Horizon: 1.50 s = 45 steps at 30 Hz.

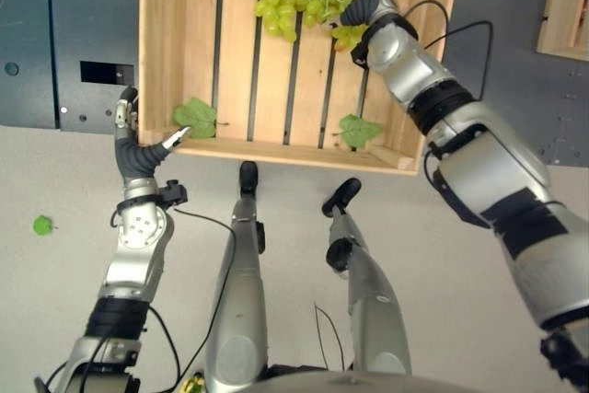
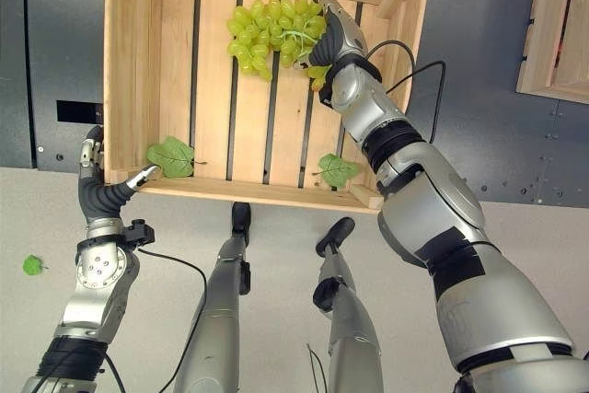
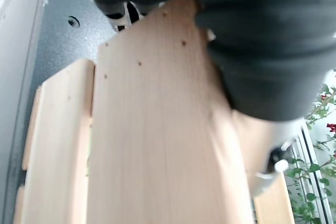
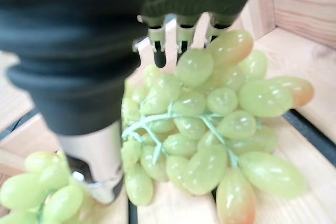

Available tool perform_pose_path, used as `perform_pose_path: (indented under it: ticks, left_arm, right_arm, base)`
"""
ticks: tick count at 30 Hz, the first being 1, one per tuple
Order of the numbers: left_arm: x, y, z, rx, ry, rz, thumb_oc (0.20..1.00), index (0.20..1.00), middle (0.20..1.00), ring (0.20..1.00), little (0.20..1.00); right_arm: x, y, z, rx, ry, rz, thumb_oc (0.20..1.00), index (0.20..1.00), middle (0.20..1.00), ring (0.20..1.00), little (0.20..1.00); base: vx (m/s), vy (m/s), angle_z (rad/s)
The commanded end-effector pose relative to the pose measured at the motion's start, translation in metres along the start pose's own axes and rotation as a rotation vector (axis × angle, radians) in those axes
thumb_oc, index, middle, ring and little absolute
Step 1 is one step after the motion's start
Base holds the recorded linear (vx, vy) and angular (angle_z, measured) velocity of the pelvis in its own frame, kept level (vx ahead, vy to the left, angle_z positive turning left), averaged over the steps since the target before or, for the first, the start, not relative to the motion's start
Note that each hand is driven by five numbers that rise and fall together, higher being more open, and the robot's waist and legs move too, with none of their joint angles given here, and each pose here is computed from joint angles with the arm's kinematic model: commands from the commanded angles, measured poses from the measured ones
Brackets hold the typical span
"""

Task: Pick up the fruits from the basket on one side to the basket on the other side

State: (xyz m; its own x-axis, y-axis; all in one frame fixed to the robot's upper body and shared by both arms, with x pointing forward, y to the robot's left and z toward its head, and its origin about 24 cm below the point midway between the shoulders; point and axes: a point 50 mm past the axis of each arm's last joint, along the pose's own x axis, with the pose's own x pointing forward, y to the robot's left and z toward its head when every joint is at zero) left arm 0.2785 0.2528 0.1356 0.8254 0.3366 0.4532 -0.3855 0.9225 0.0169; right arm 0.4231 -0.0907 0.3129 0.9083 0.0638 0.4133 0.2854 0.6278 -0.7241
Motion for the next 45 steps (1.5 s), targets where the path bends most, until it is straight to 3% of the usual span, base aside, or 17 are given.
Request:
perform_pose_path:
  ticks: [1,4,10,12,13,14,15,16,42,45]
  left_arm:
    - [-0.010,0.001,0.003,0.025,-0.002,-0.051,1.000,1.000,1.000,1.000,1.000]
    - [-0.010,0.000,0.003,0.024,-0.004,-0.054,1.000,1.000,1.000,1.000,1.000]
    - [-0.011,0.000,0.003,0.040,-0.007,-0.074,1.000,1.000,1.000,1.000,1.000]
    - [-0.012,-0.001,0.004,0.040,-0.010,-0.082,1.000,1.000,1.000,1.000,1.000]
    - [-0.012,-0.002,0.004,0.040,-0.013,-0.084,1.000,1.000,1.000,1.000,1.000]
    - [-0.011,-0.002,0.004,0.038,-0.012,-0.083,1.000,1.000,1.000,1.000,1.000]
    - [-0.011,-0.002,0.004,0.036,-0.012,-0.084,1.000,1.000,1.000,1.000,1.000]
    - [-0.011,-0.002,0.004,0.037,-0.012,-0.084,1.000,1.000,1.000,1.000,1.000]
    - [-0.010,-0.010,0.001,0.021,0.002,-0.115,1.000,1.000,1.000,1.000,1.000]
    - [-0.009,-0.012,0.002,0.017,0.000,-0.119,1.000,1.000,1.000,1.000,1.000]
  right_arm:
    - [-0.001,0.019,0.018,-0.036,-0.035,0.072,1.000,1.000,1.000,1.000,1.000]
    - [-0.001,0.019,0.013,-0.080,-0.019,0.079,1.000,1.000,1.000,1.000,1.000]
    - [-0.001,0.021,0.008,-0.463,-0.063,0.131,1.000,1.000,1.000,1.000,1.000]
    - [-0.002,0.021,0.006,-0.485,-0.063,0.139,1.000,1.000,1.000,1.000,1.000]
    - [-0.001,0.020,0.005,-0.471,-0.058,0.134,0.771,0.771,0.771,0.771,0.771]
    - [-0.002,0.021,0.004,-0.453,-0.051,0.139,0.473,0.473,0.473,0.473,0.473]
    - [-0.002,0.022,0.003,-0.450,-0.047,0.146,0.388,0.388,0.388,0.388,0.388]
    - [-0.002,0.022,0.003,-0.450,-0.047,0.146,0.200,0.200,0.200,0.200,0.200]
    - [-0.009,0.033,-0.021,-0.384,0.039,0.175,0.200,0.200,0.200,0.200,0.200]
    - [-0.013,0.044,-0.015,-0.232,0.021,0.221,0.200,0.200,0.200,0.200,0.200]
  base:
    - [0.00,0.000,0.00]
    - [0.00,0.000,0.00]
    - [0.00,0.000,0.00]
    - [0.00,0.000,0.00]
    - [0.00,0.000,0.00]
    - [0.00,0.000,0.00]
    - [0.00,0.000,0.00]
    - [0.00,0.000,0.00]
    - [0.00,0.000,0.00]
    - [0.00,0.000,0.00]
